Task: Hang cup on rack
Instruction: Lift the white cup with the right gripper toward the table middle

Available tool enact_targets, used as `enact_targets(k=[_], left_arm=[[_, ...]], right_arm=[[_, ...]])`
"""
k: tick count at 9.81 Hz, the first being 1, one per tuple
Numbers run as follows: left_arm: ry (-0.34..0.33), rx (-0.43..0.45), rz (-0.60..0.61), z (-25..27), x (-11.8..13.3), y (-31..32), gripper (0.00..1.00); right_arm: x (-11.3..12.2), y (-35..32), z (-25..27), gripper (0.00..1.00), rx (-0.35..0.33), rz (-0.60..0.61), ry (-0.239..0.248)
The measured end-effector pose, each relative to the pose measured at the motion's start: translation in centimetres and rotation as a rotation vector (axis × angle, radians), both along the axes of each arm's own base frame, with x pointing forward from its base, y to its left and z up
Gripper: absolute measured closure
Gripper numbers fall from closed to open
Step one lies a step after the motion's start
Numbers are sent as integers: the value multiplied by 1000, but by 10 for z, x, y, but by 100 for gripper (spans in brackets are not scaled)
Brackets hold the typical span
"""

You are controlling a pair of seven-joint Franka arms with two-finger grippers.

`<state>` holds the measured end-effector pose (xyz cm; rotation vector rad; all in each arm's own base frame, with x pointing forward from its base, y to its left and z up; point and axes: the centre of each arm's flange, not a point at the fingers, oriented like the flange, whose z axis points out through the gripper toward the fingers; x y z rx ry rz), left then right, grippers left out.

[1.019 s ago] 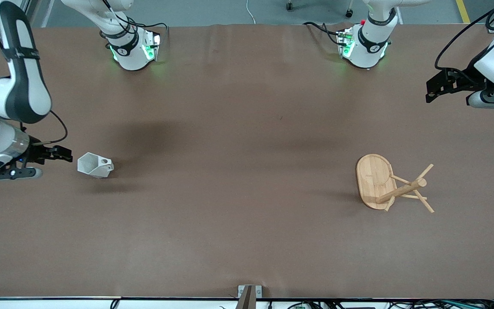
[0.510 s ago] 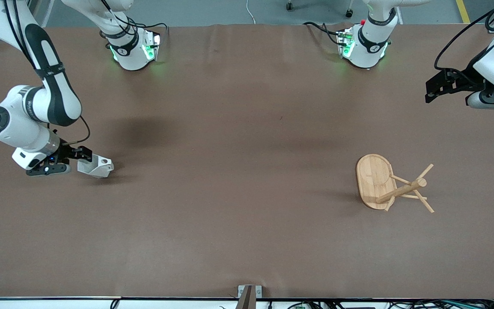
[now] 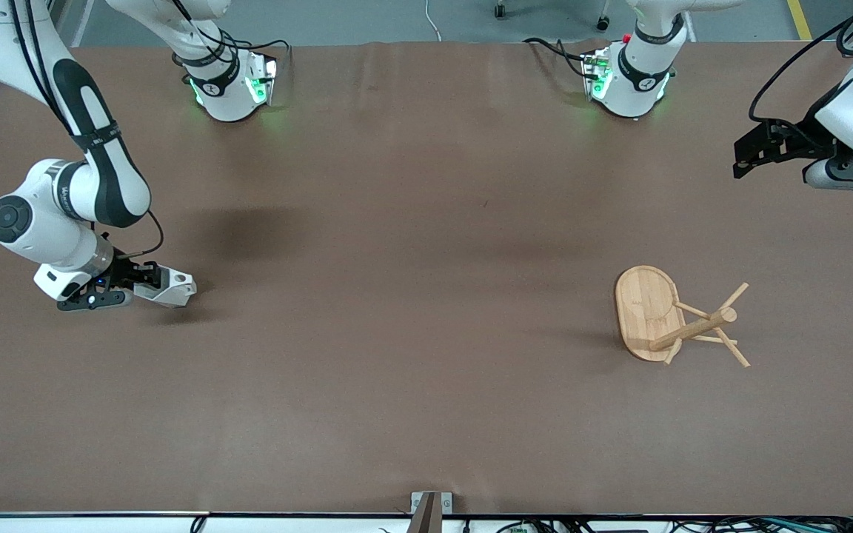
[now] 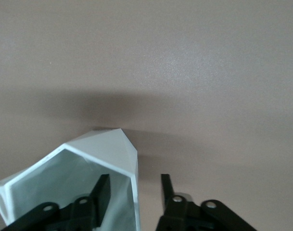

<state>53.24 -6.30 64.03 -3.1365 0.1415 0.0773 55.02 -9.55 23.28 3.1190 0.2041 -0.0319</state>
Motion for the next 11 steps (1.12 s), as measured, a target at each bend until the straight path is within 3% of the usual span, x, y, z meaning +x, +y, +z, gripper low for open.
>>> enact_targets(k=[2, 3, 5, 7, 8, 10, 11], left_arm=[[2, 0, 0, -1, 1, 0, 0], [3, 0, -1, -2, 1, 0, 0], [7, -3, -10, -7, 4, -6, 0], [13, -6, -21, -14, 9, -12, 0], [15, -8, -26, -17, 11, -15, 0], [17, -10, -43, -20, 12, -25, 0], [17, -12, -60, -21, 11, -34, 0]], right_arm=[[3, -1, 0, 88, 13, -20, -7], [5, -1, 1, 96, 17, -25, -10], [9, 0, 4, 96, 21, -19, 1], [32, 4, 42, 96, 48, 2, 86], [50, 11, 81, 96, 96, -4, 115], [75, 36, 157, 96, 235, -15, 102], [78, 55, 170, 96, 304, -7, 101]])
